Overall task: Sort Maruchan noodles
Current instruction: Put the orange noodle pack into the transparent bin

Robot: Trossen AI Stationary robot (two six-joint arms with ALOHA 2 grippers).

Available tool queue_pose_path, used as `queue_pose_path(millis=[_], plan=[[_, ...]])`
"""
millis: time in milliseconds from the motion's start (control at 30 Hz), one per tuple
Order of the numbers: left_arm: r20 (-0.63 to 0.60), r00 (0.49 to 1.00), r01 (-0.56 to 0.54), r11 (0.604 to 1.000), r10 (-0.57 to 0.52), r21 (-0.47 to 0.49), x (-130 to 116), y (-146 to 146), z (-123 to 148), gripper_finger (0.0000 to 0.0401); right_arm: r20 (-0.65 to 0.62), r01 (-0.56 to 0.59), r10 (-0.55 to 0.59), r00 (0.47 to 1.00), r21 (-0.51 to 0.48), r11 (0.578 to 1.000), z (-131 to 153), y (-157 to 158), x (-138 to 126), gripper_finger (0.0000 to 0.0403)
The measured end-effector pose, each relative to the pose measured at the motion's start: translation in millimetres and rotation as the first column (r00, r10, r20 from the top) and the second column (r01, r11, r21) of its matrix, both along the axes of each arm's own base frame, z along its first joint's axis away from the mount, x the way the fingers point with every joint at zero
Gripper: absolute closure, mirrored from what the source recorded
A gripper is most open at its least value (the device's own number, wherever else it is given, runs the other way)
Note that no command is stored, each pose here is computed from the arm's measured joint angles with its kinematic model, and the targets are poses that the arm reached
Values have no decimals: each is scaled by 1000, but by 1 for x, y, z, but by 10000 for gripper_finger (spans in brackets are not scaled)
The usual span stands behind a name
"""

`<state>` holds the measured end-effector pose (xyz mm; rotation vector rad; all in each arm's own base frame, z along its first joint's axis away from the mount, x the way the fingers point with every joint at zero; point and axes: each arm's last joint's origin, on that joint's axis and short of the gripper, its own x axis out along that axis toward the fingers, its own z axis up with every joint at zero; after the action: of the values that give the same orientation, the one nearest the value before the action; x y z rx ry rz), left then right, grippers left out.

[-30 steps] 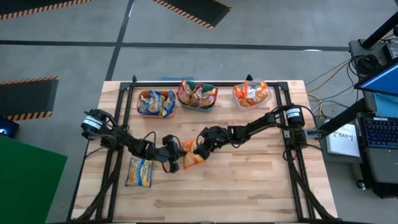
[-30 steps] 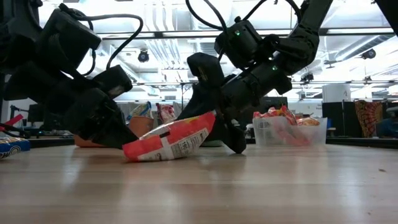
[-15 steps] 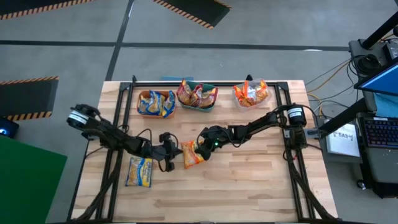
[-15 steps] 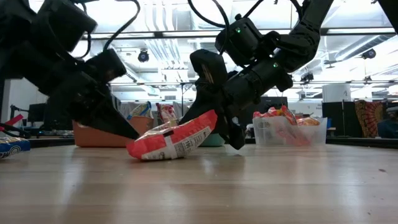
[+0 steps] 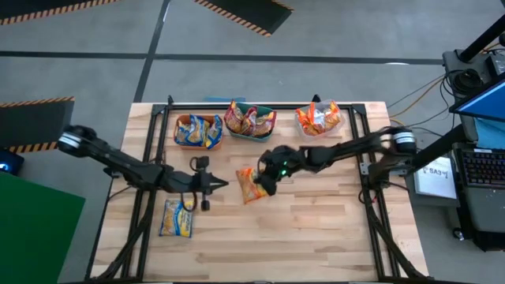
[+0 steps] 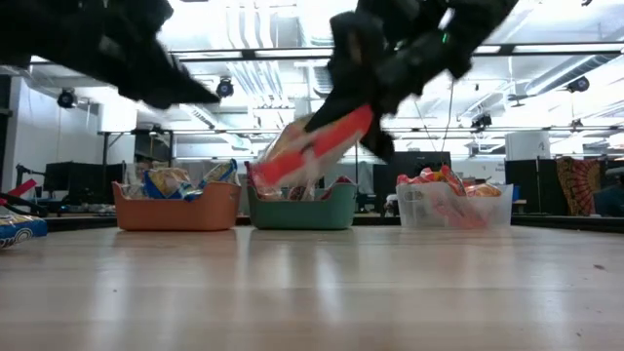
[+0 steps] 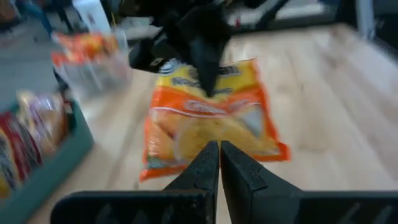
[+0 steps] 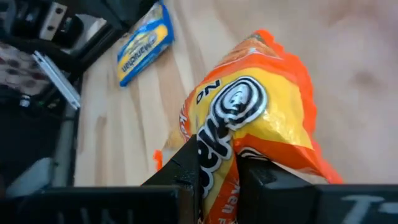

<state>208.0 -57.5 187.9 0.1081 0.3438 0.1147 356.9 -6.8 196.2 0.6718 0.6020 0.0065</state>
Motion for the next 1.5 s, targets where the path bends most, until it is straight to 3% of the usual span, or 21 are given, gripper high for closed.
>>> queue_pose_path(millis=[100, 167, 267, 367, 400, 467, 600, 700, 867, 933, 1033, 1200, 1500], plan=[[66, 998, 12, 1000, -14, 23, -5, 2, 14, 401, -36, 70, -75, 997, -116, 991, 35, -12, -18, 355], [105, 994, 6, 1000, -9, 25, -8, 3, 21, 401, -97, 137, -163, 982, -236, 962, 57, -23, -35, 355], [133, 991, -8, 999, 3, 36, -11, 5, 27, 401, -176, 232, -343, 923, -456, 859, 94, -43, -62, 355], [151, 988, -31, 998, 21, 63, -13, 7, 31, 401, -228, 302, -529, 817, -613, 730, 129, -67, -90, 355], [157, 987, -33, 997, 22, 70, -13, 7, 32, 401, -245, 317, -574, 781, -637, 703, 137, -77, -98, 355], [166, 986, -36, 996, 22, 80, -14, 7, 35, 401, -303, 326, -626, 718, -649, 687, 152, -97, -115, 355], [180, 983, -39, 996, 23, 85, -14, 8, 38, 401, -425, 377, -670, 608, -589, 715, 160, -143, -146, 355], [177, 984, -39, 995, 23, 87, -13, 8, 38, 401, -546, 386, -626, 557, -497, 777, 147, -177, -166, 355], [177, 984, -40, 996, 26, 78, -13, 7, 38, 401, -679, 377, -578, 453, -442, 814, 120, -218, -184, 355], [175, 984, -40, 996, 26, 78, -13, 8, 38, 401, -723, 348, -535, 436, -413, 841, 111, -228, -186, 355], [174, 984, -40, 996, 25, 79, -13, 7, 38, 401, -777, 270, -455, 436, -369, 889, 100, -234, -183, 355], [174, 984, -40, 996, 26, 78, -13, 7, 38, 401, -778, 184, -297, 554, -234, 955, 86, -239, -173, 355], [172, 985, -41, 997, 28, 72, -14, 8, 37, 401, -751, 161, -343, 565, -307, 938, 74, -256, -164, 355]])
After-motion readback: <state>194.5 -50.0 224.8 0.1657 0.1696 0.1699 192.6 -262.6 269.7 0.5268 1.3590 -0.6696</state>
